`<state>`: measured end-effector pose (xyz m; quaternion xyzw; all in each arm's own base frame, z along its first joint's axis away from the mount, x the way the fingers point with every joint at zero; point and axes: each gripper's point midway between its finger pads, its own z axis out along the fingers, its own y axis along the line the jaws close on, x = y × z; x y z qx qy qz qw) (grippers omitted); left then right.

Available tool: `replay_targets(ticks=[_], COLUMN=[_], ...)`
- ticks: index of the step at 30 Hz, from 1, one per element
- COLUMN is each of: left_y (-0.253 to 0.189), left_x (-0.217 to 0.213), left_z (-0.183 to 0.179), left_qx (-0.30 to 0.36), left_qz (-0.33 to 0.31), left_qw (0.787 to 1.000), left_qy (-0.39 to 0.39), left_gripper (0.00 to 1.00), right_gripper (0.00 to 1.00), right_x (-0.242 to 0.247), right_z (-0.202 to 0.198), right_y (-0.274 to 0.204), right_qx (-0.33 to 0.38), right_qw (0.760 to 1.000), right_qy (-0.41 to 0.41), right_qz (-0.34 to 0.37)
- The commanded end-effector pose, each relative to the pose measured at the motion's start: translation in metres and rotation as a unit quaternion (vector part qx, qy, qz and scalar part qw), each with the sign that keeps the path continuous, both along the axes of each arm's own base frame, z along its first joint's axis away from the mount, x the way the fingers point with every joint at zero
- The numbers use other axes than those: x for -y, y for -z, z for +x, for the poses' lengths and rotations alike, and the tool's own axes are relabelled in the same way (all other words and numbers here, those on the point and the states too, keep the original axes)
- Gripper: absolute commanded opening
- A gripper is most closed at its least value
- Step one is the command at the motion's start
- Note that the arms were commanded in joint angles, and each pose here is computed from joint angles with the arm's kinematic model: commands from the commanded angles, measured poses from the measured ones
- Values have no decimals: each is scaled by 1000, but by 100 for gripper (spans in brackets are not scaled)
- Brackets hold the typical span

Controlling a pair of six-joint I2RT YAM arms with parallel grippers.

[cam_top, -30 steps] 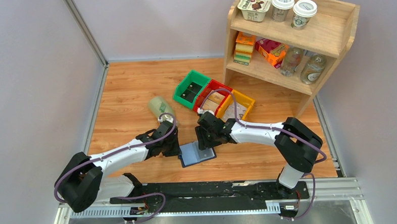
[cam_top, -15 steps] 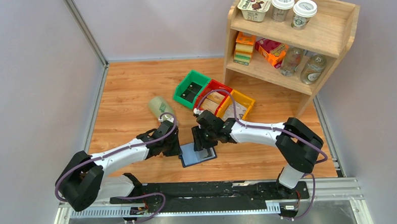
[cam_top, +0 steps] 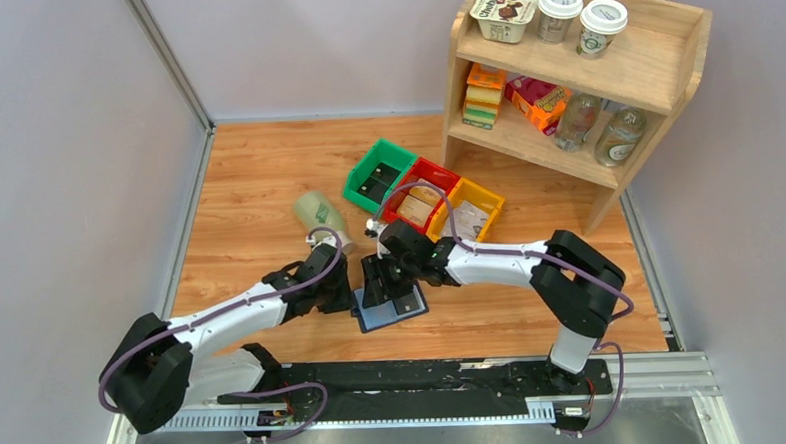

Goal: Take the credit cards out of the card holder
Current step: Remove the credit card from the card holder.

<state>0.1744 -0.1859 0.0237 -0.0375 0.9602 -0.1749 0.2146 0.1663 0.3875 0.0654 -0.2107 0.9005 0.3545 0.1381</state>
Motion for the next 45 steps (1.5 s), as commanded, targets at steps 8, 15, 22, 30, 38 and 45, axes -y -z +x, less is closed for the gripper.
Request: replay_targets(ticks=[8, 15, 22, 30, 38, 45], left_y=[-36, -73, -97, -75, -47, -22], left_x=[-34, -7, 31, 63, 77, 75], left_z=[5, 12, 22, 29, 32, 25], left_qx=[86, 124, 121, 72, 42, 13], left_qz=[-22, -99, -167, -212, -210, -200], left_qw=[991, 986, 978, 974, 976, 978], left_qy=[-96, -57, -22, -32, -42, -62], left_gripper=[32, 36, 41, 44, 45, 45], right_gripper=[54, 53, 50, 38, 22, 16], right_x=[-19, -11, 32, 69, 82, 86], right_z=[0, 19, 43, 51, 47, 37], right_y=[14, -25, -25, -3, 21, 38], right_qx=[-19, 36, 49, 35, 21, 1], right_qw=[1000, 999, 997, 995, 995, 996], right_qy=[-14, -1, 55, 91, 94, 86], right_qz=[6, 20, 7, -11, -33, -38])
